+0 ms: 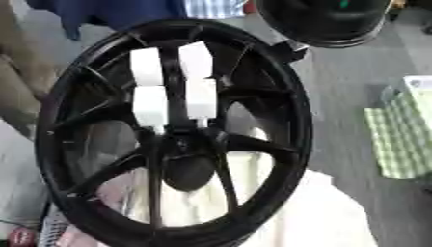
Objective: Pull the pin out of the wheel hub.
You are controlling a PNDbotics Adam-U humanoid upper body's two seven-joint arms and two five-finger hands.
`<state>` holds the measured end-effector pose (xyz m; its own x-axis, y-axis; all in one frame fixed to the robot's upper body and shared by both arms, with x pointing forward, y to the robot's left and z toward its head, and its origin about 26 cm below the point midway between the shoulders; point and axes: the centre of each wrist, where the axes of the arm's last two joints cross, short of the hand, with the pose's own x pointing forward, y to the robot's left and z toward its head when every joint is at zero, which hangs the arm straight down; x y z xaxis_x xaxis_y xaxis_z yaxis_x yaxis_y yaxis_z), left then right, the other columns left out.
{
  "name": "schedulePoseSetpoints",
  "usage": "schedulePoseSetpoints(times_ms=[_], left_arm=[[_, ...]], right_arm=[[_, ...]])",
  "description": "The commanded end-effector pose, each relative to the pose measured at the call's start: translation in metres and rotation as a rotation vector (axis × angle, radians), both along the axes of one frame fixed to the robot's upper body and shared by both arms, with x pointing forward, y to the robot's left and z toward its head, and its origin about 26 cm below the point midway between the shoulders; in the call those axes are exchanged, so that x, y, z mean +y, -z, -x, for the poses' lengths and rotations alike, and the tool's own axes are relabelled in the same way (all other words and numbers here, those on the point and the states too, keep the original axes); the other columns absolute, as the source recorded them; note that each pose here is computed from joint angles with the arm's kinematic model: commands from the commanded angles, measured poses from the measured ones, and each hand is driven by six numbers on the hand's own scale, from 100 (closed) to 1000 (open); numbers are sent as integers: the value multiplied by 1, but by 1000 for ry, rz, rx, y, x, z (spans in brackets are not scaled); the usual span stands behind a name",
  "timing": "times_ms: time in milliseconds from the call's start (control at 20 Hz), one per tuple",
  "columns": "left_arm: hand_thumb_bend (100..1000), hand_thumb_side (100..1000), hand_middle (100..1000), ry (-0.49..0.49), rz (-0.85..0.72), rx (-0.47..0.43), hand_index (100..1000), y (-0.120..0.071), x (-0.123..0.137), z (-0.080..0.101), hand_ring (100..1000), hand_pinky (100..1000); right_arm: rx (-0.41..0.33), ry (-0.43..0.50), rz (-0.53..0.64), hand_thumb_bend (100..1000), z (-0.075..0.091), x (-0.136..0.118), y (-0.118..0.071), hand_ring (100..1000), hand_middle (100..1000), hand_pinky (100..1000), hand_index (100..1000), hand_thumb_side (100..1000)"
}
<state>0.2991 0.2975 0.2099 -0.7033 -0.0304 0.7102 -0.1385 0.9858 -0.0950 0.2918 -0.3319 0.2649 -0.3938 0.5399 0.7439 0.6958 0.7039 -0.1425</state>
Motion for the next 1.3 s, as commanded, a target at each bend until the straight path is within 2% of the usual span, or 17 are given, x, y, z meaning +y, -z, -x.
schedulePoseSetpoints(times_ms=[50, 800, 1000, 1300], left_arm=[[100, 729, 644, -3, -22, -32, 849, -8, 0, 3, 770, 806], [100, 732, 643, -9, -32, -31, 849, -8, 1, 3, 770, 806], [100, 732, 643, -14, -47, -30, 849, -8, 3, 4, 770, 807], [100, 731, 643, -27, -68, -23, 849, -7, 6, 5, 770, 807]], right_arm=[[-28, 5, 31, 100, 4, -1, -13, 658, 563, 595, 672, 431], [-16, 18, 64, 100, 6, -3, -18, 661, 563, 599, 676, 401], [35, 26, 188, 100, 8, -6, -35, 677, 574, 623, 690, 310], [192, -21, 456, 100, 17, -8, -76, 716, 604, 684, 717, 259]])
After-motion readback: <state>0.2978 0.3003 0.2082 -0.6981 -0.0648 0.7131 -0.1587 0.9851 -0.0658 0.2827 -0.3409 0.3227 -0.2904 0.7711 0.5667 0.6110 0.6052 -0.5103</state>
